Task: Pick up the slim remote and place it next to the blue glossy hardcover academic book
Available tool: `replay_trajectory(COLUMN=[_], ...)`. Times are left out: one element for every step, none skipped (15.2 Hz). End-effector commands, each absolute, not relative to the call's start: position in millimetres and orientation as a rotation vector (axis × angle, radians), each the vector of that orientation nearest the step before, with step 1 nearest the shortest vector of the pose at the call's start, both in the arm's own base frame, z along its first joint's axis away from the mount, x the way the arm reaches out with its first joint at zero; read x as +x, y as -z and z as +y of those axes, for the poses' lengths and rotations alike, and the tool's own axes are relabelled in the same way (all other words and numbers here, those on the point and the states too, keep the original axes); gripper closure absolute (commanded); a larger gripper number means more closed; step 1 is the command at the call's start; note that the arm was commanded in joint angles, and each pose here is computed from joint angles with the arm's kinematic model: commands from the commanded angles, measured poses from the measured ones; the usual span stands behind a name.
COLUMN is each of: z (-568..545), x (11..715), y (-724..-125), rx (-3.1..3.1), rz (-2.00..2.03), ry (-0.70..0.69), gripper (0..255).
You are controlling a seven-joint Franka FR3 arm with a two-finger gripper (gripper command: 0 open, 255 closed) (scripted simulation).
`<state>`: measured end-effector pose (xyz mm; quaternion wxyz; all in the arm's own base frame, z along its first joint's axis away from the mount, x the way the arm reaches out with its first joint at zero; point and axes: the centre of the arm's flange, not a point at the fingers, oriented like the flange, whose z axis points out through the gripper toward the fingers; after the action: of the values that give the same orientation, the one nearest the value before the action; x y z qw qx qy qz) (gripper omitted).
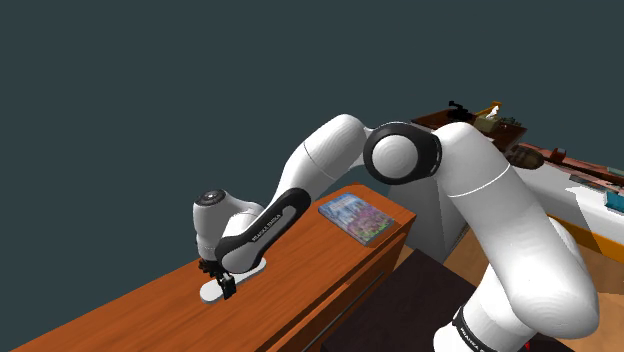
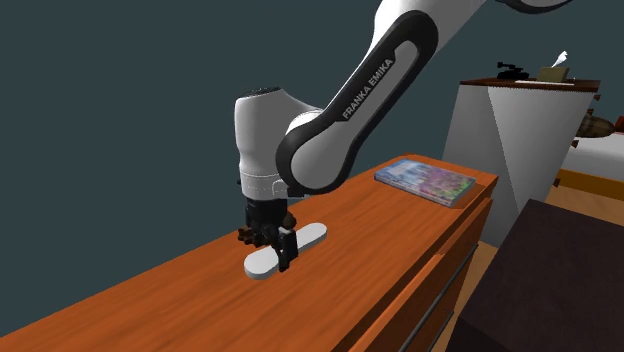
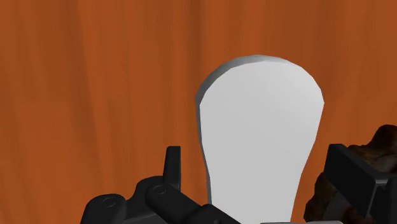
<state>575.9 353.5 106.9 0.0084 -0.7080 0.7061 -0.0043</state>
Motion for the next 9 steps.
replay_trajectory(z=[350.1, 348.9, 348.8, 348.7, 348.8, 348.4, 348.3, 348.9, 348.6], x=[576.4, 576.3, 577.1, 577.3, 577.8, 577.9, 577.6, 577.9, 577.6], y=[-104.2, -103.6, -104.1, -104.0, -104.1, -105.1, -104.7, -104.5, -105.1], rx=[-2.212, -2.212, -2.212, -2.212, -2.212, -2.212, -2.212, -2.212, -2.212], rz=[2.215, 2.215, 2.215, 2.215, 2.215, 2.215, 2.215, 2.215, 2.215], ry=[0.015, 0.015, 0.015, 0.015, 0.015, 0.015, 0.015, 0.015, 0.015], gripper=[0, 255, 255, 255, 255, 255, 255, 255, 255])
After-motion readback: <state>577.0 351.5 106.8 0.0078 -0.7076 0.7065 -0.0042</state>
